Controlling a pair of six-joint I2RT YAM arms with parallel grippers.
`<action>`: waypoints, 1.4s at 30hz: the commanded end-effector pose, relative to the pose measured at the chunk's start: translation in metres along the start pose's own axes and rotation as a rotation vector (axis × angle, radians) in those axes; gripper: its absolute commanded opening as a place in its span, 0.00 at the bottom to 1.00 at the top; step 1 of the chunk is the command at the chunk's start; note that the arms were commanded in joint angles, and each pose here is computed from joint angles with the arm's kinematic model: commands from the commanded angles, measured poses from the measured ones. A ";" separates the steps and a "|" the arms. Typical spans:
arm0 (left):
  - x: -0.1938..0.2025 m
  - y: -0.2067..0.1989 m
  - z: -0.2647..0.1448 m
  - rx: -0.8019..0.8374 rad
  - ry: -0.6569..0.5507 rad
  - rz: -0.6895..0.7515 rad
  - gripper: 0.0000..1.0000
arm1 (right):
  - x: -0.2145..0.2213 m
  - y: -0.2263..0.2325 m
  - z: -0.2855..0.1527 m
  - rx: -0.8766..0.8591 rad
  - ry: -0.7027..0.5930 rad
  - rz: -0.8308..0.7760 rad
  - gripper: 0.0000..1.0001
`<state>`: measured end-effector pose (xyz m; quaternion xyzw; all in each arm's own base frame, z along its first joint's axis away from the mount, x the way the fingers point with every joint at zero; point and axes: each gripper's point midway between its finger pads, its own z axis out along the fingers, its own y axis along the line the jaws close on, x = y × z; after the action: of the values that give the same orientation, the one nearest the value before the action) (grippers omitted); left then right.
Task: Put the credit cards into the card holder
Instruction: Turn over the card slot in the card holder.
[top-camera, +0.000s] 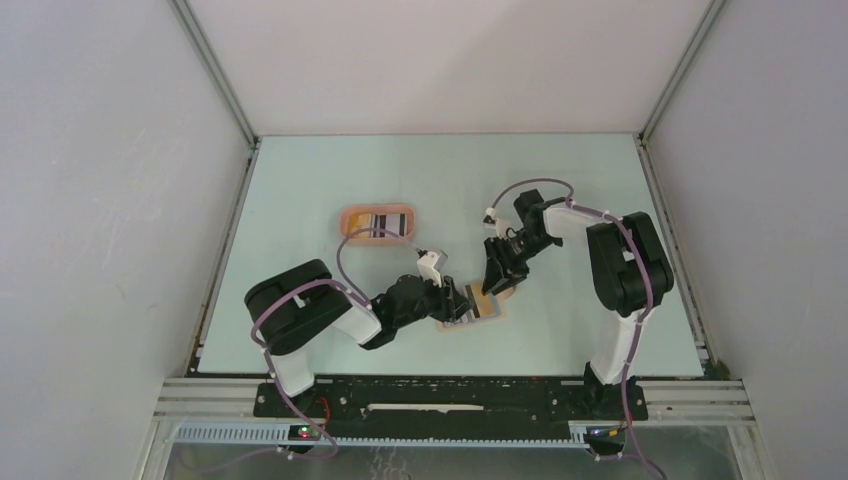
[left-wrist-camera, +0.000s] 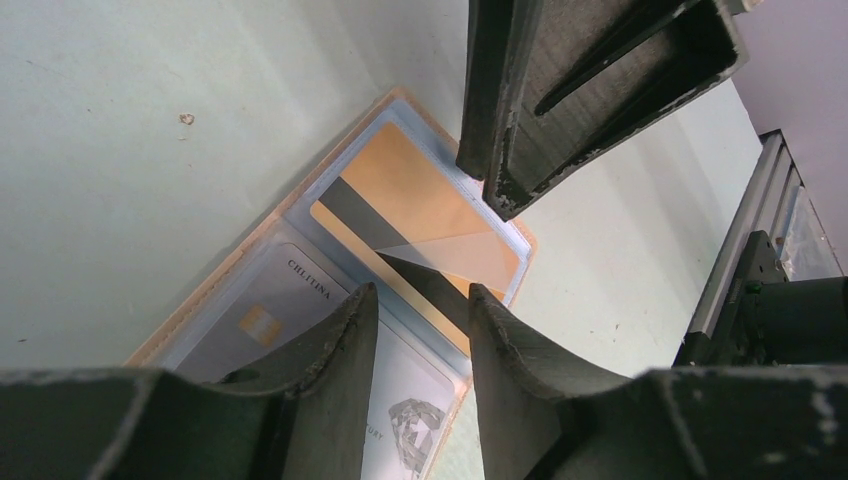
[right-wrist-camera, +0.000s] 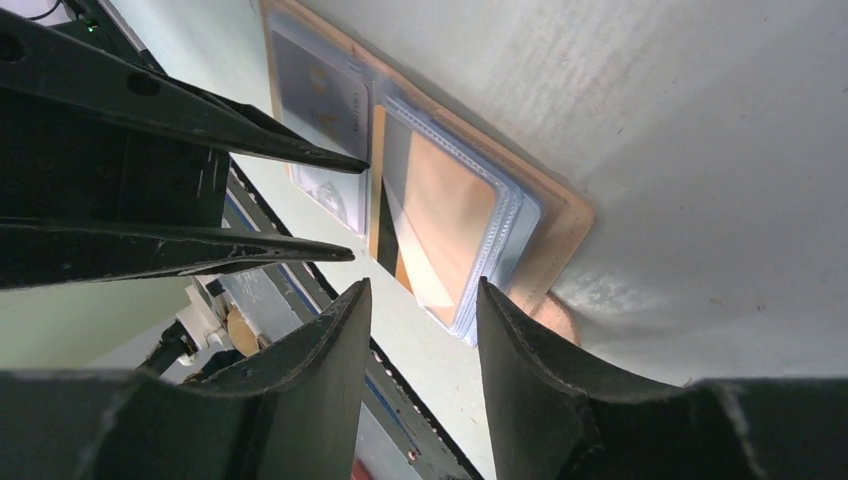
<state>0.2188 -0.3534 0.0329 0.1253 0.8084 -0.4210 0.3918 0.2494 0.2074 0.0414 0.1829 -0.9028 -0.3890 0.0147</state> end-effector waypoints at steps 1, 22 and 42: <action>-0.010 -0.006 0.006 0.017 -0.024 -0.006 0.43 | 0.003 -0.003 0.006 -0.010 0.019 0.032 0.51; -0.007 -0.007 0.008 0.025 -0.011 -0.004 0.37 | 0.002 0.020 0.010 -0.184 0.030 0.098 0.49; -0.007 -0.006 0.009 0.025 -0.012 -0.012 0.38 | 0.003 -0.012 0.009 -0.006 0.022 0.116 0.56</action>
<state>0.2181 -0.3531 0.0288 0.1263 0.8108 -0.4203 0.3874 0.2461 0.2106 0.0325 0.1337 -0.9018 -0.4075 0.0540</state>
